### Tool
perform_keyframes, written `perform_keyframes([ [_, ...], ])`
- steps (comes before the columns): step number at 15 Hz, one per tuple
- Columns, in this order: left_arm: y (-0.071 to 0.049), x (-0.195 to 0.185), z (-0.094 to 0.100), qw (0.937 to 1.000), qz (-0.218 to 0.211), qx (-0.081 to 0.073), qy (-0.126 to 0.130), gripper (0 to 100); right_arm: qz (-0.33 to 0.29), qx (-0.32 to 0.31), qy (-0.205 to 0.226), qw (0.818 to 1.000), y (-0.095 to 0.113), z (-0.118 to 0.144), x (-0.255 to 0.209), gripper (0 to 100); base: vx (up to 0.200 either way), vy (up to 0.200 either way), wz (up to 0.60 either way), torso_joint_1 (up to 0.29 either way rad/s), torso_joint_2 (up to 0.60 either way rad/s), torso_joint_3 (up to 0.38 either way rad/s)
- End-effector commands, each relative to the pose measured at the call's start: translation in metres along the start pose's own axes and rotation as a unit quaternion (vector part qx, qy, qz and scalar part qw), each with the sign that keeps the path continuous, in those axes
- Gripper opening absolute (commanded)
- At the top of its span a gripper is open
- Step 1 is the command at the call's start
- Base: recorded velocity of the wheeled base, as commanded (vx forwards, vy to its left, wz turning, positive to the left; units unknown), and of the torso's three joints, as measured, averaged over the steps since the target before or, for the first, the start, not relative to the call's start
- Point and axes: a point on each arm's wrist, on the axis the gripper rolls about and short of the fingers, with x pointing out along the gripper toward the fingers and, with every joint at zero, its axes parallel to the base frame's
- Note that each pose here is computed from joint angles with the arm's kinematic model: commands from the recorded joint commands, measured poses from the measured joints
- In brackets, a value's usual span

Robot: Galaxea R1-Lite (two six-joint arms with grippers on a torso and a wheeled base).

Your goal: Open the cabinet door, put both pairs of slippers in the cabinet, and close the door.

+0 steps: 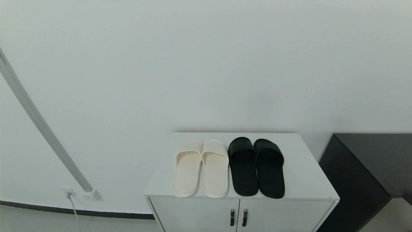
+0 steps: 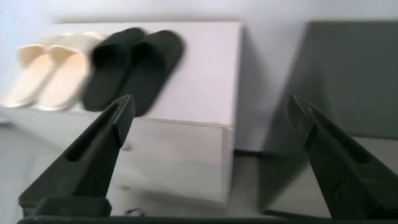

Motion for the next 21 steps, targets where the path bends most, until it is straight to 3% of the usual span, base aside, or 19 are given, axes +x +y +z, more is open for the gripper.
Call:
perform_keyframes([
  [1, 0.000, 0.000, 0.000, 1.0000, 0.000, 0.000, 0.000, 0, 0.047, 0.013, 0.056, 0.997, 0.037, 0.019, 0.049, 100, 0.000, 0.000, 0.00, 0.000, 0.00, 0.000],
  [3, 0.000, 0.000, 0.000, 1.0000, 0.000, 0.000, 0.000, 0, 0.061, 0.011, 0.066, 0.996, 0.080, 0.021, 0.066, 100, 0.000, 0.000, 0.00, 0.000, 0.00, 0.000],
  [6, 0.000, 0.000, 0.000, 1.0000, 0.000, 0.000, 0.000, 0, 0.046, 0.005, 0.080, 0.996, 0.116, 0.007, 0.096, 100, 0.000, 0.000, 0.00, 0.000, 0.00, 0.000],
  [8, 0.000, 0.000, 0.000, 1.0000, 0.000, 0.000, 0.000, 0, 0.021, 0.003, 0.067, 0.998, 0.139, -0.010, 0.128, 100, 0.000, 0.000, 0.00, 0.000, 0.00, 0.000],
  [11, 0.000, 0.000, 0.000, 1.0000, 0.000, -0.001, 0.002, 0, -0.015, 0.007, 0.040, 0.999, 0.162, -0.029, 0.166, 100, 0.000, 0.000, 0.00, 0.000, 0.00, 0.000],
  [16, 0.000, 0.000, 0.000, 1.0000, 0.000, 0.000, 0.001, 0, -0.055, 0.001, 0.033, 0.998, 0.191, -0.051, 0.216, 100, 0.000, 0.000, 0.00, 0.000, 0.00, 0.000],
  [21, 0.000, 0.000, 0.000, 1.0000, 0.000, -0.001, 0.001, 0, -0.078, 0.006, 0.030, 0.996, 0.195, -0.057, 0.252, 100, 0.000, 0.000, 0.00, 0.000, 0.00, 0.000],
])
